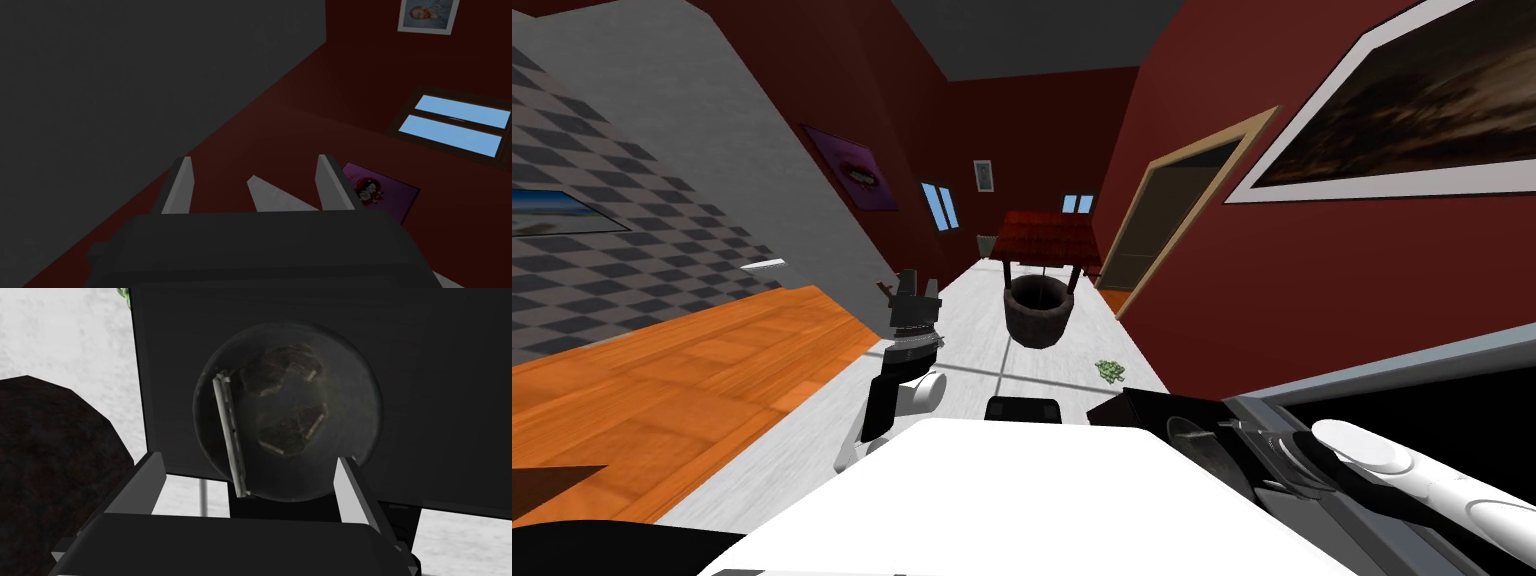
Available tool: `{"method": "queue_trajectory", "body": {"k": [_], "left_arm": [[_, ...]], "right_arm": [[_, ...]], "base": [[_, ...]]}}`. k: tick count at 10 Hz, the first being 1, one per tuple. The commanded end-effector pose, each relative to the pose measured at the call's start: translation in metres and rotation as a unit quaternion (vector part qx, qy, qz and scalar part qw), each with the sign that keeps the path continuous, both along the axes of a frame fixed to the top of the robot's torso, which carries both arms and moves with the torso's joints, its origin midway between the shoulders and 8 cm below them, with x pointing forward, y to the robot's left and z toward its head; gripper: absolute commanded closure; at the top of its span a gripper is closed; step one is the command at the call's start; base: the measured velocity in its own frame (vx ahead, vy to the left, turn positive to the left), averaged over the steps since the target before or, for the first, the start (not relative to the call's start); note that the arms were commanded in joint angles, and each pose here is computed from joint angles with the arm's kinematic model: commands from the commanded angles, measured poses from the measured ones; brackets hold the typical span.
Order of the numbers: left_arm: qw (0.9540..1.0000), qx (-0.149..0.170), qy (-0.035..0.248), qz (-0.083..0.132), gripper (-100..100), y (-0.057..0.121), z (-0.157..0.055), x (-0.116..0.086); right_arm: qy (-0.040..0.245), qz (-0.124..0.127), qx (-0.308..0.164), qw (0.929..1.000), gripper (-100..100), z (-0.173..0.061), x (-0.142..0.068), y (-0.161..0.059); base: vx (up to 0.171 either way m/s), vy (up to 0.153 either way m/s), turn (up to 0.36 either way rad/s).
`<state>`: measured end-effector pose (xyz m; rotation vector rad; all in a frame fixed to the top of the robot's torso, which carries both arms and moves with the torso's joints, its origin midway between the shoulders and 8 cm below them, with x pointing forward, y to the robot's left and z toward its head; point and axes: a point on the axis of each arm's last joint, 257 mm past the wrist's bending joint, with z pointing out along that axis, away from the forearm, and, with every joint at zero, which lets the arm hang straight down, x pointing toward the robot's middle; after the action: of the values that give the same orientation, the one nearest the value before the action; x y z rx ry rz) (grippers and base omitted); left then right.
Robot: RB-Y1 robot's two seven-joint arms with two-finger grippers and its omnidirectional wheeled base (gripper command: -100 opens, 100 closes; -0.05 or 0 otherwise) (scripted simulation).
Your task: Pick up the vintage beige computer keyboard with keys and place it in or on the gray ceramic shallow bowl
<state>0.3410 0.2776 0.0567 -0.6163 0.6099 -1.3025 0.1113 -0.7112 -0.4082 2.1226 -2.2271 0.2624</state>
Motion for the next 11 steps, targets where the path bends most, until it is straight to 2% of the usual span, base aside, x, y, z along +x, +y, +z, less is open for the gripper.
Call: {"method": "queue_trajectory", "body": {"k": [1, 3, 4, 5, 6, 7, 8, 10, 11], "left_arm": [[1.0, 0.0, 0.0, 0.0, 0, 0.0, 0.0, 0.0], [1.0, 0.0, 0.0, 0.0, 0, 0.0, 0.0, 0.0], [1.0, 0.0, 0.0, 0.0, 0, 0.0, 0.0, 0.0], [1.0, 0.0, 0.0, 0.0, 0, 0.0, 0.0, 0.0], [1.0, 0.0, 0.0, 0.0, 0, 0.0, 0.0, 0.0], [1.0, 0.0, 0.0, 0.0, 0, 0.0, 0.0, 0.0], [1.0, 0.0, 0.0, 0.0, 0, 0.0, 0.0, 0.0], [1.0, 0.0, 0.0, 0.0, 0, 0.0, 0.0, 0.0], [1.0, 0.0, 0.0, 0.0, 0, 0.0, 0.0, 0.0]], "right_arm": [[-0.004, -0.001, 0.006, 1.0, -100, 0.005, 0.008, -0.002], [0.001, -0.014, -0.002, 0.9999, -100, 0.008, -0.002, -0.012], [-0.005, -0.009, 0.01, 0.9999, -100, 0.011, 0.008, -0.007], [-0.001, -0.022, 0.002, 0.9998, -100, 0.014, -0.002, -0.017], [-0.006, -0.021, 0.014, 0.9997, -100, 0.016, 0.006, -0.013], [-0.002, -0.034, 0.005, 0.9994, -100, 0.019, -0.005, -0.022], [-0.007, -0.034, 0.018, 0.9992, -100, 0.021, 0.002, -0.018], [-0.003, -0.046, 0.011, 0.9989, -100, 0.024, -0.008, -0.025], [-0.008, -0.049, 0.025, 0.9985, -100, 0.025, -0.004, -0.021]], "base": [[-0.061, 0.035, 0.104], [-0.041, 0.021, 0.027], [-0.054, 0.035, 0.107], [-0.051, 0.031, 0.067], [-0.072, 0.044, 0.098], [-0.059, 0.041, 0.069], [-0.058, 0.041, 0.133], [-0.04, 0.023, 0.015], [-0.054, 0.038, 0.119]]}}
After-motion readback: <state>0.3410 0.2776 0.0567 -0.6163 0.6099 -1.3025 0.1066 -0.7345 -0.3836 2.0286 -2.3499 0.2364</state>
